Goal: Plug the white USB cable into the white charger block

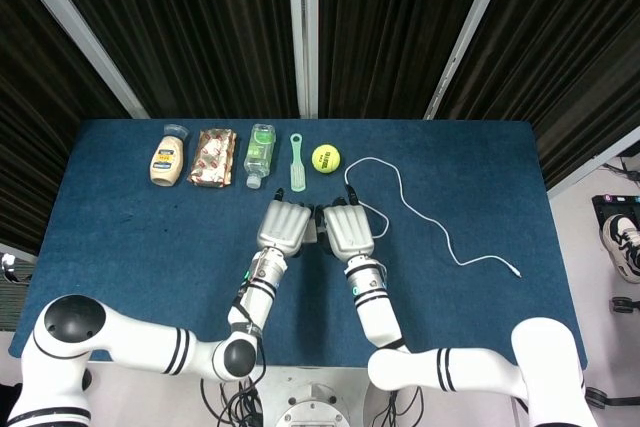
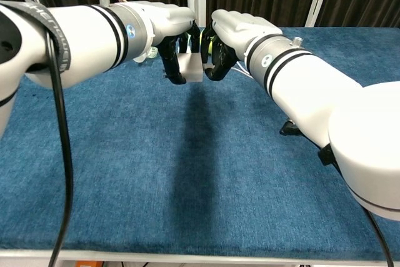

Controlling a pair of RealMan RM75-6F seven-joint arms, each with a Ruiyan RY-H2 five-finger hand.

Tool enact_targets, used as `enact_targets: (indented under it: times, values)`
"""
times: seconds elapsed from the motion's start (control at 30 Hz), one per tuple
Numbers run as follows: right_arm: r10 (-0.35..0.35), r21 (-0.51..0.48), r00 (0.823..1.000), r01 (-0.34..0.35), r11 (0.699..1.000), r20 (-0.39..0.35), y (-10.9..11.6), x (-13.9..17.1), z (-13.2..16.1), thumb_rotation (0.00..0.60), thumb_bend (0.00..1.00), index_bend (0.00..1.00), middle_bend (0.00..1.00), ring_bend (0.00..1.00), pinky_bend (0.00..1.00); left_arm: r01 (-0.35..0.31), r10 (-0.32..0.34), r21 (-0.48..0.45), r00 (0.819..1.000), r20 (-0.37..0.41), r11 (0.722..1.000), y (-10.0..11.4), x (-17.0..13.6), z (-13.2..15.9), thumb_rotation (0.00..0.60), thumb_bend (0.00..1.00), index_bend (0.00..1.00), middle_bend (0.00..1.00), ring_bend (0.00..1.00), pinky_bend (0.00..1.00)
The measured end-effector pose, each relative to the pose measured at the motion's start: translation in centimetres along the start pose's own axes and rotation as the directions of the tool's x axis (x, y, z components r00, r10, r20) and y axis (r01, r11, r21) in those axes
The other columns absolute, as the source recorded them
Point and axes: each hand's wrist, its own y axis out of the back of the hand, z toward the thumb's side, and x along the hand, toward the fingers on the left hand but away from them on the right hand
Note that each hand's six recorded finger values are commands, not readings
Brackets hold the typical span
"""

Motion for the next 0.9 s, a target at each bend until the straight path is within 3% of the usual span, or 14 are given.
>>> enact_targets:
  times: [0.17,0.33,0.6,0.9]
  values:
    - [-0.005,0.004,1.000,0.005,1.000,0.003,0.2,0.1,-0.3,0.600,0.33,0.46,0.47,0.27,0.00,0.004,-0.004,-0.007,1.000,0.000,1.000,0.0,0.0,-0.3,0.600,0.27,0.44,0.50,0.44,0.13]
    - [-0.007,0.003,1.000,0.007,1.000,0.007,0.4,0.2,-0.7,0.600,0.33,0.44,0.47,0.27,0.00,0.007,-0.007,-0.007,1.000,0.005,1.000,0.0,-0.1,-0.4,0.600,0.27,0.44,0.50,0.44,0.13]
    - [-0.008,0.006,1.000,0.007,1.000,0.016,0.5,0.3,-1.3,0.600,0.33,0.43,0.47,0.27,0.00,0.007,-0.007,-0.005,1.000,0.012,1.000,0.2,-0.2,-0.3,0.600,0.27,0.44,0.50,0.44,0.13]
    - [-0.003,0.005,1.000,0.002,1.000,0.025,0.3,0.4,-1.8,0.600,0.33,0.52,0.47,0.27,0.00,0.008,-0.008,-0.003,1.000,0.016,1.000,0.2,-0.3,-0.1,0.600,0.27,0.44,0.50,0.44,0.13]
